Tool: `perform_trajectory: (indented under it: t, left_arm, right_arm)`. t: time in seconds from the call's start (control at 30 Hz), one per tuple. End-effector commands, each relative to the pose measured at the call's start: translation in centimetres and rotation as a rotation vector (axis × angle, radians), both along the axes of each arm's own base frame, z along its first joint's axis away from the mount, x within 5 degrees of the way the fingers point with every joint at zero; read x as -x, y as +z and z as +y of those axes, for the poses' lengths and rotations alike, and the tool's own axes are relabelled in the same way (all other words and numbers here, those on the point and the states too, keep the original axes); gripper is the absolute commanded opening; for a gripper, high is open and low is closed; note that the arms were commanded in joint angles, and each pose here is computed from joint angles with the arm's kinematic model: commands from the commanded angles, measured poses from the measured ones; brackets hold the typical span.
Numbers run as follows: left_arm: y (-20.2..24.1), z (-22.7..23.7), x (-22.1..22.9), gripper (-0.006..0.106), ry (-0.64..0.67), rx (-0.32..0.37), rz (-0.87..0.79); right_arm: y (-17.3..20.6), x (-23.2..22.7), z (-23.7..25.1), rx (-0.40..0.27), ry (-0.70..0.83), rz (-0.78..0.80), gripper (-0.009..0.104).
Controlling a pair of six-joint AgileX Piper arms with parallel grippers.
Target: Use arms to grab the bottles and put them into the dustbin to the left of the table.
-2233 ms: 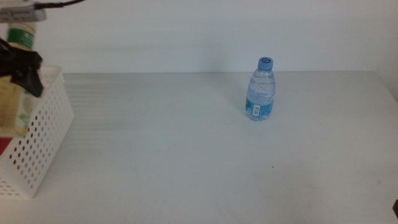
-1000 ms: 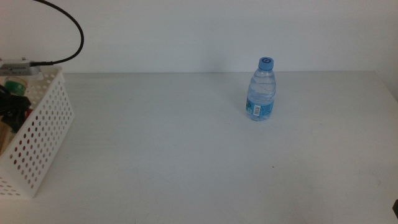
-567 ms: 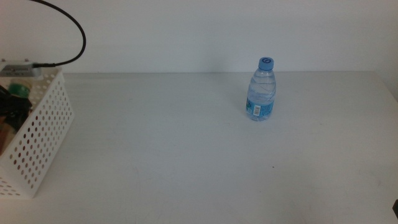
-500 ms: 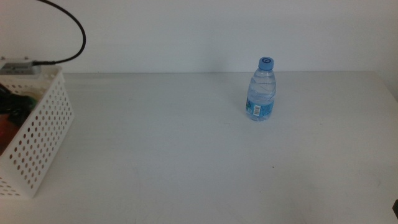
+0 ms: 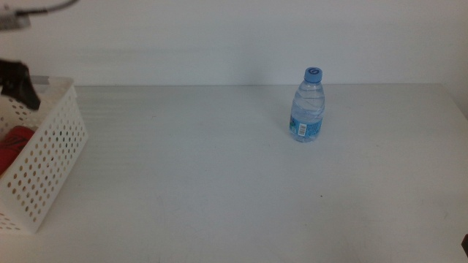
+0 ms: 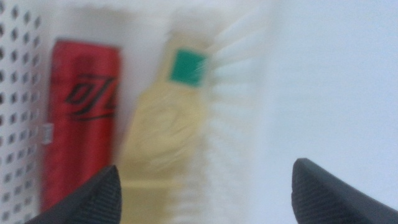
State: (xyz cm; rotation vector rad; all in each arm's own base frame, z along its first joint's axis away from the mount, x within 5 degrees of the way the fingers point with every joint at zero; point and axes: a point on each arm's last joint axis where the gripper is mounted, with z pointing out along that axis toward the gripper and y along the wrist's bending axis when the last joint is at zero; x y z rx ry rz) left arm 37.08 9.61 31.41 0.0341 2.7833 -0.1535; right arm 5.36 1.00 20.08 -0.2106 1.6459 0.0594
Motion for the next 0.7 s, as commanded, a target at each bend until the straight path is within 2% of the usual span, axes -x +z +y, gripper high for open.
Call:
perform_trajectory:
  t: [0.0, 0.07, 0.23, 0.37, 0.57, 0.67]
  left_arm:
    - [4.8, -2.0, 2.5, 0.090, -0.022, 0.100, -0.085]
    - [5.7, -3.3, 3.5, 0.090, -0.040, 0.128, -0.122]
    - [7.9, -7.4, 7.0, 0.090, -0.091, 0.089, -0.304]
    - [8.7, -10.6, 10.8, 0.090, -0.164, 0.083, -0.423]
    - [8.2, -14.5, 15.8, 0.090, -0.276, 0.148, -0.501]
    - [8.1, -15.1, 17.5, 0.090, -0.334, 0.142, -0.542]
  right_arm:
    - [1.6, 0.3, -0.2, -0.006, -0.015, -0.127, 0.081]
    - [1.6, 0.3, -0.2, -0.006, -0.015, -0.127, 0.081]
    - [1.6, 0.3, -0.2, -0.006, -0.015, -0.127, 0.081]
    - [1.6, 0.3, -0.2, -0.006, -0.015, -0.127, 0.081]
    - [1.6, 0.3, -0.2, -0.006, -0.015, -0.127, 0.081]
    - [1.6, 0.3, -0.2, -0.006, -0.015, -0.127, 0.081]
